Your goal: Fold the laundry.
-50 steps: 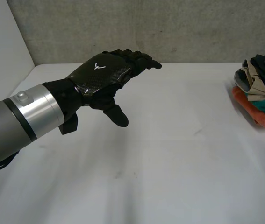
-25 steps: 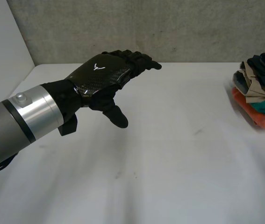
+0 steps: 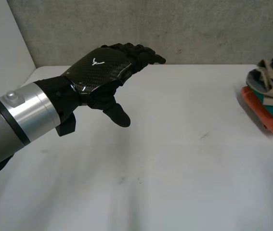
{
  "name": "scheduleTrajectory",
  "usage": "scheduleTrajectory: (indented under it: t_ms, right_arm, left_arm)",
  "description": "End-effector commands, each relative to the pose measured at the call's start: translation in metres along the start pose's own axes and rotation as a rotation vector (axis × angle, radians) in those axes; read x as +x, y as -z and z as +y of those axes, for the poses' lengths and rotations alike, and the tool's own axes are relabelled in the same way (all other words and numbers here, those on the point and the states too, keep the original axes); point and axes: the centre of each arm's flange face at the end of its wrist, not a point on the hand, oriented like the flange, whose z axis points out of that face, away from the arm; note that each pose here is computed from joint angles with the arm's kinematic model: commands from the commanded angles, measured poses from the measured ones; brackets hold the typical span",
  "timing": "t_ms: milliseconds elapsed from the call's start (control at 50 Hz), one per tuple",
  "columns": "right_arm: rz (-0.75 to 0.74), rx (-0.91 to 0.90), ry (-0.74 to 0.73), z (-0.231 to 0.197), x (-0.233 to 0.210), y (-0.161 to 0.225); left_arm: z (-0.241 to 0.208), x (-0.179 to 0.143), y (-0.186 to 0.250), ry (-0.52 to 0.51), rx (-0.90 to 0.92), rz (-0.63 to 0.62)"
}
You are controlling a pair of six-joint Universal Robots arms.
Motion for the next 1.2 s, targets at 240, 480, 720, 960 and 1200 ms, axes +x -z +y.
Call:
scheduleTrajectory:
  t_ms: [240,480,720,960,1200]
  right_arm:
    - [0.081,0.306,-0.375,-0.159,-0.005,0.038]
    - [0.019,0.322,-0.378,-0.177,-0.029,0.045]
    - [-0.018,0.279,-0.412,-0.175,-0.036,0.050]
    - [-0.162,0.243,-0.574,-0.197,-0.066,0.071]
    - [-0.396,0.227,-0.735,-0.242,-0.111,0.122]
  left_arm:
    - [-0.049,-0.031,0.007,-0.083,0.195,-0.236]
    - [-0.044,-0.033,0.008,-0.035,0.193,-0.262]
    - [-0.041,-0.036,0.009,-0.027,0.184,-0.279]
    - [-0.049,-0.058,0.017,-0.047,0.207,-0.384]
    - [-0.045,-0.092,0.033,-0.036,0.199,-0.663]
